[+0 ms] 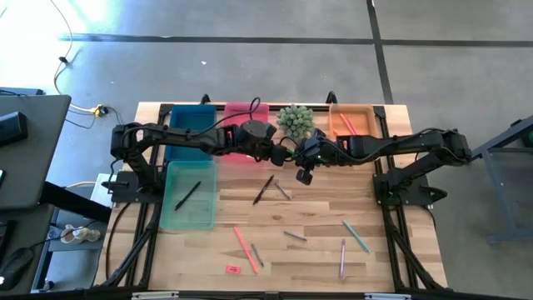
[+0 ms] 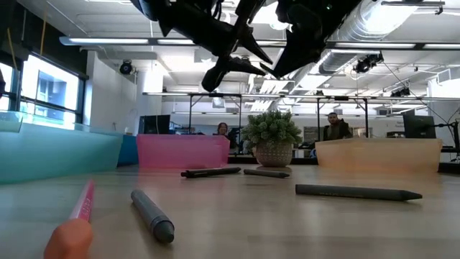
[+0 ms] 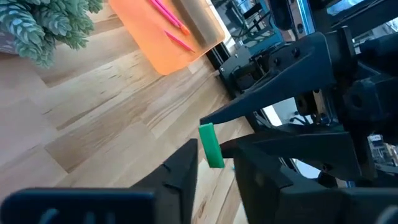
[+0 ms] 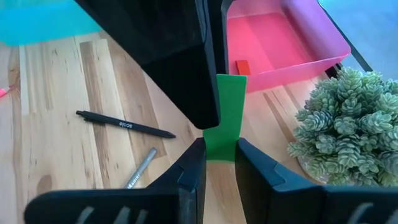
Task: Sort crayons/erasers/pens/pencils in bins
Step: Put the green eraser into the pink bin
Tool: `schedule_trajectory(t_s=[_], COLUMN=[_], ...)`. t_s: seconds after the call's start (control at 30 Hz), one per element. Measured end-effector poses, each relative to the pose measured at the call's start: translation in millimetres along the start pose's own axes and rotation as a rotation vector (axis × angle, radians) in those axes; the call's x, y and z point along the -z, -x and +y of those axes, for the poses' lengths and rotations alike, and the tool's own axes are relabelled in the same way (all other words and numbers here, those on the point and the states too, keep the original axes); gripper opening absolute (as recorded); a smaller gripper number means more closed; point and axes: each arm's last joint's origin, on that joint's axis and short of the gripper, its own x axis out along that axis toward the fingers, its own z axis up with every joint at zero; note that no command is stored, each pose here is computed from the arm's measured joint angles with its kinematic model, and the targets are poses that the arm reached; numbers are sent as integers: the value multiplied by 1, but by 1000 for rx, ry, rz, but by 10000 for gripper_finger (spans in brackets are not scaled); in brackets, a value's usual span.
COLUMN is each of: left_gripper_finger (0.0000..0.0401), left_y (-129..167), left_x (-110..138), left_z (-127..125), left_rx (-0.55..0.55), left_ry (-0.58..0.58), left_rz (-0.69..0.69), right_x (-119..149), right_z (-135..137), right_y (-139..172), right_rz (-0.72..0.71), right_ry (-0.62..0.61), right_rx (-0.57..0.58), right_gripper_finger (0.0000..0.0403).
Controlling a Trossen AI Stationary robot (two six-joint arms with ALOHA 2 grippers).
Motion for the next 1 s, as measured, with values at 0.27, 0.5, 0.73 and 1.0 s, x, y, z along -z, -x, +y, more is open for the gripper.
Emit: schedule_trajectory(t_s=[0.27, 0.5, 0.73, 1.0], left_gripper_finger=[21, 6, 7, 8], left_y=[0, 0, 0, 1], left_x=[-1, -1, -1, -5], left_z=[-1, -1, -1, 9], left_rx=[6, 7, 10, -46], left_ry=[-46, -83, -102, -161], left_rz=[-6, -6, -9, -1], right_x=[0, 0, 0, 0], right_z=[0, 0, 0, -1], right_y=[0, 0, 0, 0], right_rz=[0, 1, -3, -7], right_ry=[10, 18, 10, -39], right_rx=[-1, -1, 16, 39], right_gripper_finger=[53, 61, 92, 140])
